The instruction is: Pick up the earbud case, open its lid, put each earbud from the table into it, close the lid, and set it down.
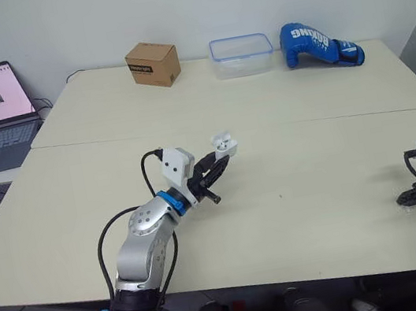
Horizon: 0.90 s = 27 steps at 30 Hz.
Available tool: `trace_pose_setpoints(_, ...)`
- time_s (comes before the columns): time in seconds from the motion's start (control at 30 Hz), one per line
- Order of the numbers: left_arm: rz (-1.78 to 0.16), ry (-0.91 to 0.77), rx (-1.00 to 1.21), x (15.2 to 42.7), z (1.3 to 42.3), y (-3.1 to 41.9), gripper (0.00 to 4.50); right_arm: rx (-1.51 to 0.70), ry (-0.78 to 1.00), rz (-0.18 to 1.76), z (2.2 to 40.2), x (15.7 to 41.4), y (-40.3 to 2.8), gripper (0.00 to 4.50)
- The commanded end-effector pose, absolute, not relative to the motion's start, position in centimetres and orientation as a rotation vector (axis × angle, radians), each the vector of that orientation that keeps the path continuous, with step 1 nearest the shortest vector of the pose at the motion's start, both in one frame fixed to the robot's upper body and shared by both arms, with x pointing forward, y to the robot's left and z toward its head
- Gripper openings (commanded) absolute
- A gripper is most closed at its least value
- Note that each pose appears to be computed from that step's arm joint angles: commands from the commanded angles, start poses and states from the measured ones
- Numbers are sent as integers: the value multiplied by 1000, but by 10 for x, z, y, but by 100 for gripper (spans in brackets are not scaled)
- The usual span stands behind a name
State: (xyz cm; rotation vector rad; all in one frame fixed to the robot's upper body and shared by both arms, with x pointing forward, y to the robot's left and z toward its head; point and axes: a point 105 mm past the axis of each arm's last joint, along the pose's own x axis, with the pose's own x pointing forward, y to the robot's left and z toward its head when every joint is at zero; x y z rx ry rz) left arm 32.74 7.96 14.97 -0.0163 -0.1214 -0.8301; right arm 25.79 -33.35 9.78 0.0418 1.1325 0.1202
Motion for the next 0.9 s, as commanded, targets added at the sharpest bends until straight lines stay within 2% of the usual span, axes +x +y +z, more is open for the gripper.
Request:
trace_pose_setpoints(0.03,-857,-187,-8,322,167,75,73,45,1127,128,100,257,-334,29)
trace_pose_setpoints(0.07,-857,-187,-8,322,167,75,73,46,1124,129,101,257,-333,4)
trace_pose_setpoints(0.1,-858,-187,-8,322,167,75,73,54,1115,137,102,259,-332,1)
trace_pose_setpoints(0.3,-863,-187,-8,324,167,74,73,140,1037,181,118,275,-314,1)
trace_pose_setpoints(0.57,-877,-186,-5,325,166,72,73,50,979,137,129,278,-338,1)
trace_pose_setpoints(0.67,-881,-182,-8,324,165,71,73,24,999,113,130,270,-349,58)
trace_pose_setpoints(0.83,-887,-175,-17,322,162,70,73,45,1043,98,132,253,-355,225)
trace_pose_setpoints(0.9,-885,-173,-22,321,161,69,73,-20,1003,194,138,251,-349,295)
